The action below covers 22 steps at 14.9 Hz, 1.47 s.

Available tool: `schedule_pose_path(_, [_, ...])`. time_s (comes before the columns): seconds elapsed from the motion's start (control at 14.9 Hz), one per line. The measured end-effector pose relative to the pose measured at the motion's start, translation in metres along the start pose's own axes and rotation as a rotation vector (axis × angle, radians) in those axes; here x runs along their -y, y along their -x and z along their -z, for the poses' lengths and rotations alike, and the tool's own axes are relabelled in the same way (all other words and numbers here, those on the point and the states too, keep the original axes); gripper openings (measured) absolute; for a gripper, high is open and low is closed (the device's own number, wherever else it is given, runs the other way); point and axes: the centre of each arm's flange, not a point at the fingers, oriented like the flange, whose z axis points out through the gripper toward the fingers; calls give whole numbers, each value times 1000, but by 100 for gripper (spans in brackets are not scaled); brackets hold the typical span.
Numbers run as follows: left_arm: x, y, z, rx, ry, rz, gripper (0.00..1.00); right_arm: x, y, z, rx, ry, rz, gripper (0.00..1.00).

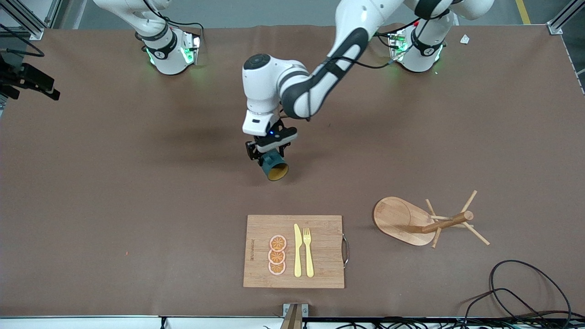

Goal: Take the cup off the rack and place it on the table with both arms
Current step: 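Carry the mug with the left gripper to mid-table and lower it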

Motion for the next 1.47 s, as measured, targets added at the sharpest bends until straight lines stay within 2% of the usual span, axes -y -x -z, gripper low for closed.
schedule_pose_path(0.13, [-1,28,-11,-120,21,-129,82,0,-6,-3,-9,1,0,100])
schedule_pose_path(0.4, [3,65,-37,-390,97,-288,82,-1,-7,-2,-13,2,-1,100])
schedule_pose_path(0.54, [9,77,-56,-489,146,-340,82,-3,-9,-3,-21,3,-6,100])
schedule_pose_path(0.74, [19,89,-85,-599,241,-361,82,-9,-17,-5,-47,4,-17,100])
schedule_pose_path(0.94, [26,108,-100,-651,329,-341,82,-11,-25,-11,-57,6,-20,100])
schedule_pose_path(1.14, [34,130,-113,-720,359,-356,82,-12,-33,-22,-45,7,-23,100])
schedule_pose_path(1.2, [35,136,-114,-729,361,-355,87,-13,-36,-27,-37,7,-24,100])
schedule_pose_path(1.34, [34,148,-110,-718,376,-348,100,-13,-44,-40,-11,8,-25,100])
schedule_pose_path(1.47, [30,164,-99,-674,374,-300,100,-14,-52,-55,14,9,-26,100])
